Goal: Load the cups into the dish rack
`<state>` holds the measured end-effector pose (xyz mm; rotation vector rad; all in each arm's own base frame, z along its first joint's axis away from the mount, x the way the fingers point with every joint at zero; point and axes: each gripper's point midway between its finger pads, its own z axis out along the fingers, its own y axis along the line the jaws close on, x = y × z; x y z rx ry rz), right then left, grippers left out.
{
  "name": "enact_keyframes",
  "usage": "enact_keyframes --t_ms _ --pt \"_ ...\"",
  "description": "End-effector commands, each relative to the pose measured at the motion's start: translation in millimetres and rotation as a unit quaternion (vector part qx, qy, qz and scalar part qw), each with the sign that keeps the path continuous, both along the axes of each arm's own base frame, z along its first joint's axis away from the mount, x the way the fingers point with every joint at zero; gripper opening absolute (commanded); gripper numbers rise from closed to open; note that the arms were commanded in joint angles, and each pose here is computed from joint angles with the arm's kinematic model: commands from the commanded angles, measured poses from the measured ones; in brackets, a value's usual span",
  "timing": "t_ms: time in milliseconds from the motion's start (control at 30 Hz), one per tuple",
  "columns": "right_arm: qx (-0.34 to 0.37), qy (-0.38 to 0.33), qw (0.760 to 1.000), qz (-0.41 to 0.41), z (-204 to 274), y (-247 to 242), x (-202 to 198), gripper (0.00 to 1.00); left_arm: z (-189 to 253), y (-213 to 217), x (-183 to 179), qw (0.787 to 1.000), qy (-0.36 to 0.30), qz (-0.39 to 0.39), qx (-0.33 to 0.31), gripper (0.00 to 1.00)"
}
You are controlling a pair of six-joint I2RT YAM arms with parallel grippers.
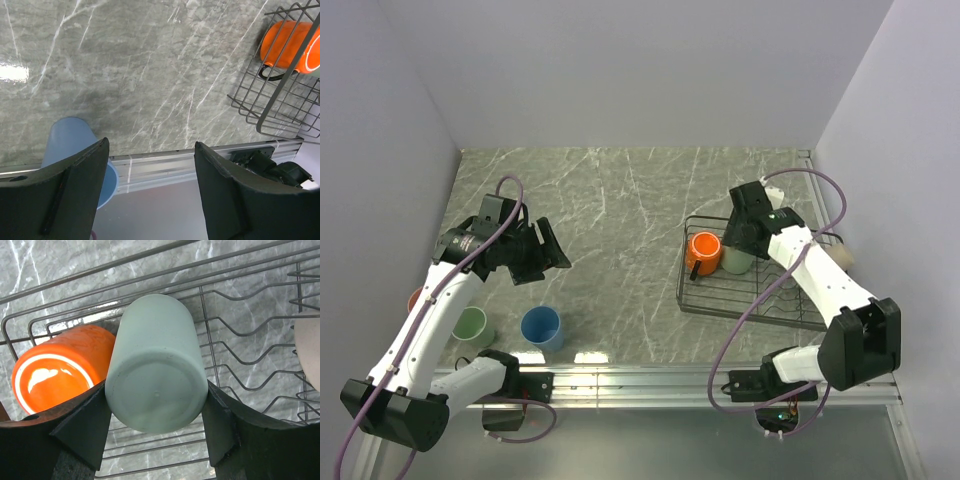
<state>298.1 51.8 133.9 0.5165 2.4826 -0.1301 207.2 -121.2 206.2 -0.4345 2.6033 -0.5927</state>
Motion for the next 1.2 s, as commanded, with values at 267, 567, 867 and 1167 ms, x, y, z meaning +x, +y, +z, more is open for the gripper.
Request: enact_keyframes --t_ms 267,567,867,1167 --pt "-0.007 -0.023 1.000 0.000 21 1 14 0.83 2 0 0 1.000 -0.010 0.001 0.000 0.74" --pt "-0.012 -0.045 0.999 -0.004 48 -4 11 0.95 9 6 -1 1.000 -0.012 0.000 0.015 0.74" --pt "-0.002 -0.108 0.994 -0.011 117 -14 -6 0.96 5 13 -45 0.999 0.027 -0.014 0.017 0.74" --pt "0.018 -0.123 0.992 -0.009 127 -17 -31 0.98 -29 6 -98 0.994 0.095 -0.051 -0.013 0.67"
